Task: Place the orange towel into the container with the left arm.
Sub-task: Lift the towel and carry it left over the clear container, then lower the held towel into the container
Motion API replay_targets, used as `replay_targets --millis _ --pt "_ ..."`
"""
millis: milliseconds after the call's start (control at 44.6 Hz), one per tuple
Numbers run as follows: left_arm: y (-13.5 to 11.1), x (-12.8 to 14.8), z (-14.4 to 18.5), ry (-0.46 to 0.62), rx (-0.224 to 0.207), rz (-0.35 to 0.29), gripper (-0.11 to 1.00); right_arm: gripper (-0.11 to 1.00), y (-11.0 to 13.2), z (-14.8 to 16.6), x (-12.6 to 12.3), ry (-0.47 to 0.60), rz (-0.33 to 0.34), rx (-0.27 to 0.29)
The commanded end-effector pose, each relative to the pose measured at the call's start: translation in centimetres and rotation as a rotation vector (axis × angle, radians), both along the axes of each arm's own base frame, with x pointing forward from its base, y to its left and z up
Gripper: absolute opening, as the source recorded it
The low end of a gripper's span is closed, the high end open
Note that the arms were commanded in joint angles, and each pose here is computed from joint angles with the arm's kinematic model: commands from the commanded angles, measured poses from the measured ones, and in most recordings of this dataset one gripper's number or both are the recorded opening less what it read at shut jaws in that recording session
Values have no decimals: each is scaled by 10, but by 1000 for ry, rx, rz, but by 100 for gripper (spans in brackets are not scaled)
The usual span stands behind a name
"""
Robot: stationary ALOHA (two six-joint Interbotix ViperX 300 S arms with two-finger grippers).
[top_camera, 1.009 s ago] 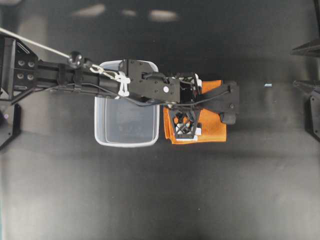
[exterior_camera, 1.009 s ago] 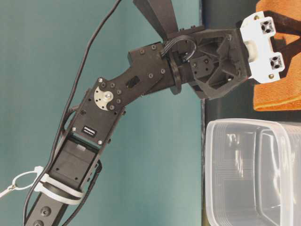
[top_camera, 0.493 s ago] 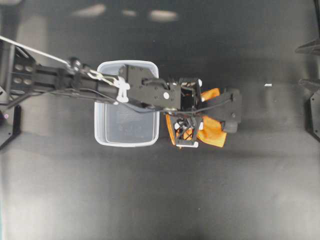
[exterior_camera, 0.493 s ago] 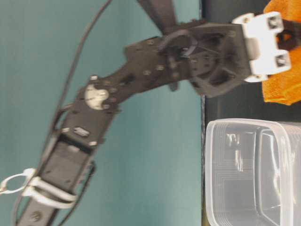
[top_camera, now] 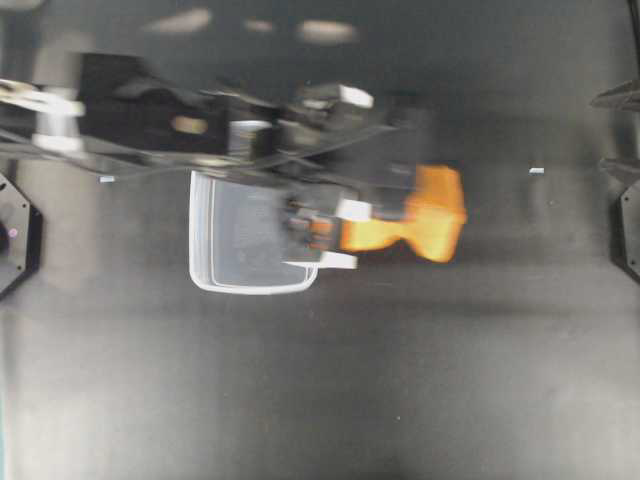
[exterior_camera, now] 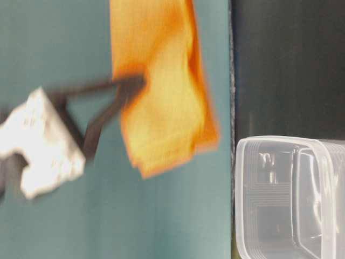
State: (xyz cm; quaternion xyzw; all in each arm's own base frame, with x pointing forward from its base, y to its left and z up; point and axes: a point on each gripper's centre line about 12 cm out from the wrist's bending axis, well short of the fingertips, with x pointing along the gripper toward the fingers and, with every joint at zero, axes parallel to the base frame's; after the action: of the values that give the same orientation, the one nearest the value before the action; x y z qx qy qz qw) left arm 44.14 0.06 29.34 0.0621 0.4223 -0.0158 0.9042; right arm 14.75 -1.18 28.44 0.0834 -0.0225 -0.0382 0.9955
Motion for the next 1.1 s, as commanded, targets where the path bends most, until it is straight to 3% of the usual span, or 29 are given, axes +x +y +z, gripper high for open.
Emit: replay_targets --millis 0,224,965,1009,1077 --pt "6 -34 4 1 -4 24 7 77 0 3 1 -9 -2 2" --pt "8 -73 -12 37 0 22 7 77 0 1 1 -5 -2 3" --pt "21 -79 -38 104 -7 67 7 77 0 -3 2 1 -2 5" --pt "21 -78 -40 111 -10 69 10 77 0 -2 1 -2 -2 4" --pt "22 -77 -44 121 -9 69 24 77 0 -3 1 -2 -2 4"
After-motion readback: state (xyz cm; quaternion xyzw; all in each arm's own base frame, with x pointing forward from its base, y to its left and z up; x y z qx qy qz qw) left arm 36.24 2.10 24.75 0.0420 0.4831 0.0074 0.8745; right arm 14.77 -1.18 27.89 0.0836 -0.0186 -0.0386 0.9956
